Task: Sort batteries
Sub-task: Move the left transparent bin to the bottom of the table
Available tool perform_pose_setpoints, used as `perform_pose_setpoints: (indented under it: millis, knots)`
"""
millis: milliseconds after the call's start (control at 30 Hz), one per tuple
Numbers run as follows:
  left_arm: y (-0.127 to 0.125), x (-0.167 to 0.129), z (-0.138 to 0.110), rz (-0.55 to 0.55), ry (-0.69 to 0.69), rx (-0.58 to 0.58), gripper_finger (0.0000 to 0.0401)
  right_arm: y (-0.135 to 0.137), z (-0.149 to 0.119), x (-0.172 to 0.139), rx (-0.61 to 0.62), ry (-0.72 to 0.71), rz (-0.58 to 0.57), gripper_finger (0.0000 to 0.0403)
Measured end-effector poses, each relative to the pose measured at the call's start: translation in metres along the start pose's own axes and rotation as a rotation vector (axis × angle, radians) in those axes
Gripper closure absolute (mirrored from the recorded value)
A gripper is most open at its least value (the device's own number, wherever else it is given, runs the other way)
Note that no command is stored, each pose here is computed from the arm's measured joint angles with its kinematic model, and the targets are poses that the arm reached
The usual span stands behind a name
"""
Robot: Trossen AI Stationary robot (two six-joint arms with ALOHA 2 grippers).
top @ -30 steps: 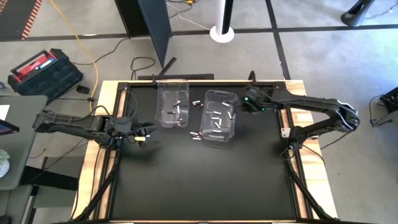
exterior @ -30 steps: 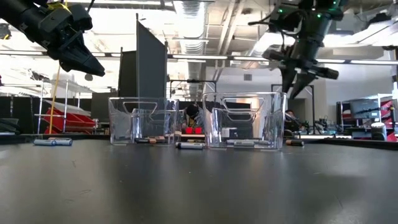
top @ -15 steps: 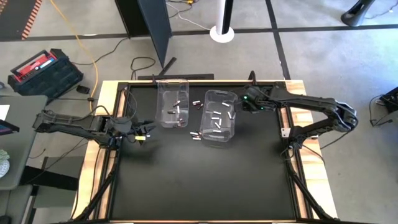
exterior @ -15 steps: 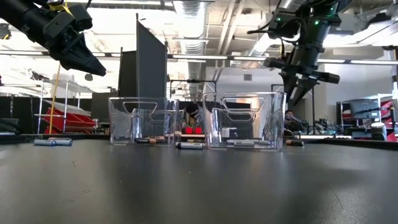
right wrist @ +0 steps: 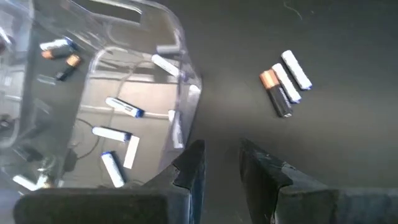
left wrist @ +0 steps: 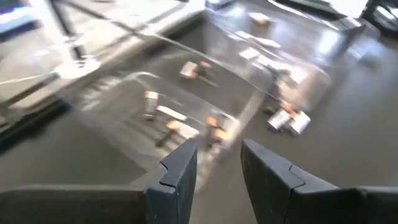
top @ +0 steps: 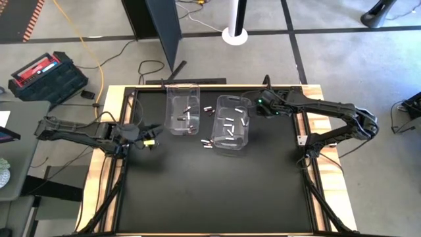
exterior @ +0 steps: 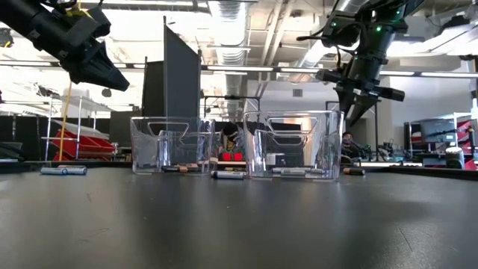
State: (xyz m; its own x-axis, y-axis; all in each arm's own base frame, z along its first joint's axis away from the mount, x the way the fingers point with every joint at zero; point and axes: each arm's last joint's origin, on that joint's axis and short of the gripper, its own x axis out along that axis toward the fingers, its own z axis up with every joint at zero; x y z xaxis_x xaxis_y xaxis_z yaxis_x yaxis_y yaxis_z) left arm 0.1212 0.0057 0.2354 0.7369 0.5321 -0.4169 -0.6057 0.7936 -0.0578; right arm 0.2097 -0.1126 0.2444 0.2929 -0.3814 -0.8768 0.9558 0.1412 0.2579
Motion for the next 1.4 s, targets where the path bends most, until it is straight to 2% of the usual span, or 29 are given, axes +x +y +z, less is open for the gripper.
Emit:
perform_pose_setpoints:
  millis: [100, 300, 433, 633, 800, 967, 1067, 1167, 1300, 1400]
  knots:
    - [0.005, 0.002, 0.002, 0.1, -0.039, -0.103, 0.0279, 0.002, 0.001, 0.0, 0.006, -0.014, 0.02, 0.0288]
    - [0.019, 0.008, 0.006, 0.224, -0.081, -0.341, 0.0256, 0.006, 0.004, 0.0, -0.019, -0.042, 0.058, 0.0288]
    - [0.027, 0.016, 0.011, 0.259, -0.096, -0.475, 0.0242, 0.006, 0.004, 0.0, -0.04, -0.044, 0.06, 0.0288]
    - [0.031, 0.034, 0.032, 0.235, -0.023, -0.509, 0.0239, 0.006, 0.004, 0.0, -0.048, -0.044, 0.06, 0.0288]
    - [0.032, 0.053, 0.058, 0.253, 0.058, -0.551, 0.0239, 0.006, 0.004, 0.0, -0.125, -0.045, 0.056, 0.0288]
    - [0.036, 0.073, 0.082, 0.357, 0.187, -0.566, 0.0239, 0.006, 0.004, 0.0, -0.194, -0.046, 0.053, 0.0288]
    - [0.041, 0.084, 0.091, 0.449, 0.297, -0.564, 0.0239, 0.005, 0.004, 0.0, -0.233, -0.046, 0.051, 0.0288]
    - [0.044, 0.095, 0.099, 0.491, 0.346, -0.565, 0.0239, 0.005, 0.004, 0.0, -0.276, -0.043, 0.046, 0.0288]
    - [0.046, 0.113, 0.103, 0.502, 0.386, -0.579, 0.0239, 0.005, 0.004, 0.0, -0.321, -0.045, 0.046, 0.0288]
    - [0.048, 0.126, 0.096, 0.53, 0.445, -0.593, 0.0239, 0.005, 0.004, 0.0, -0.35, -0.046, 0.045, 0.0288]
